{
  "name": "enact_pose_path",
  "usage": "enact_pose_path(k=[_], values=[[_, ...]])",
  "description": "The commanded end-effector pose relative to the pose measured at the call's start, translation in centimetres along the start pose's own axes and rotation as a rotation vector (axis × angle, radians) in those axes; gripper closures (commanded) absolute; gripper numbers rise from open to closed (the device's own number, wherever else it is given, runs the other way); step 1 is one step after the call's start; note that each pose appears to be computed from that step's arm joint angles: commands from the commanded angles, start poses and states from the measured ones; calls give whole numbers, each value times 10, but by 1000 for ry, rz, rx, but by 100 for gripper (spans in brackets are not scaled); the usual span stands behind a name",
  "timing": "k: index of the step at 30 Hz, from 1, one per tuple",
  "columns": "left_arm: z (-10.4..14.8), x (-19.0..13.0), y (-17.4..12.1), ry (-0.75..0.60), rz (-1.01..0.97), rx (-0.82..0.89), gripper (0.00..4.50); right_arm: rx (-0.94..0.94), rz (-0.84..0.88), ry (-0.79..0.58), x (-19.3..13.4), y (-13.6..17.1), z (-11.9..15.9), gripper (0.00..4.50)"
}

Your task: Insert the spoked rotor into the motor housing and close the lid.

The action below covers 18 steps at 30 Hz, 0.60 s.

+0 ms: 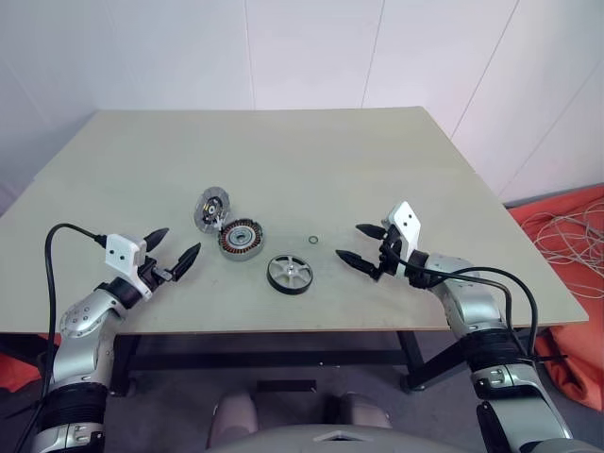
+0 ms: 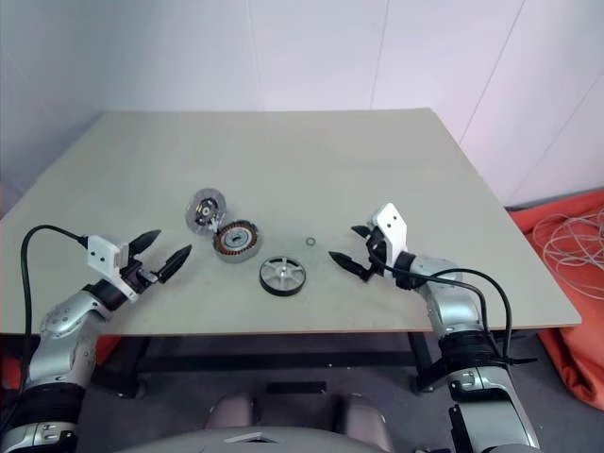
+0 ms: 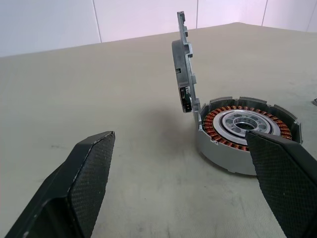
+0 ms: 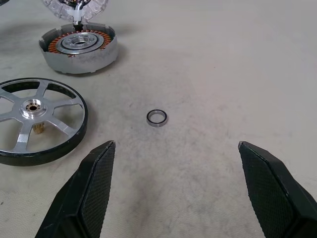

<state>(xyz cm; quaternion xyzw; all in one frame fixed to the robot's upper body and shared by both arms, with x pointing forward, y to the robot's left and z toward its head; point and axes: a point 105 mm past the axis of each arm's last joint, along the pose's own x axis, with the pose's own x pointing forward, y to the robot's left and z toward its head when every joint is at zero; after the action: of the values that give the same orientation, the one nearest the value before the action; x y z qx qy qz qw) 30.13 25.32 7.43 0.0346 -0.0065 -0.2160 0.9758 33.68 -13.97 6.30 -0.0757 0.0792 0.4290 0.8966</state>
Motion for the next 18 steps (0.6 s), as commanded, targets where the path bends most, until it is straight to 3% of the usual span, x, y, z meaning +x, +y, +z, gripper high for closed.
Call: enact_pose_path(k=[1, 9, 18], values=[[13, 2, -1, -37, -13, 30, 3, -43, 7, -54, 0, 0, 18, 0], [13, 3, -1, -37, -15, 28, 3, -44, 0, -47, 0, -1, 17, 0], [13, 4, -2, -37, -17, 26, 3, 340, 13, -38, 11, 7, 33, 0]])
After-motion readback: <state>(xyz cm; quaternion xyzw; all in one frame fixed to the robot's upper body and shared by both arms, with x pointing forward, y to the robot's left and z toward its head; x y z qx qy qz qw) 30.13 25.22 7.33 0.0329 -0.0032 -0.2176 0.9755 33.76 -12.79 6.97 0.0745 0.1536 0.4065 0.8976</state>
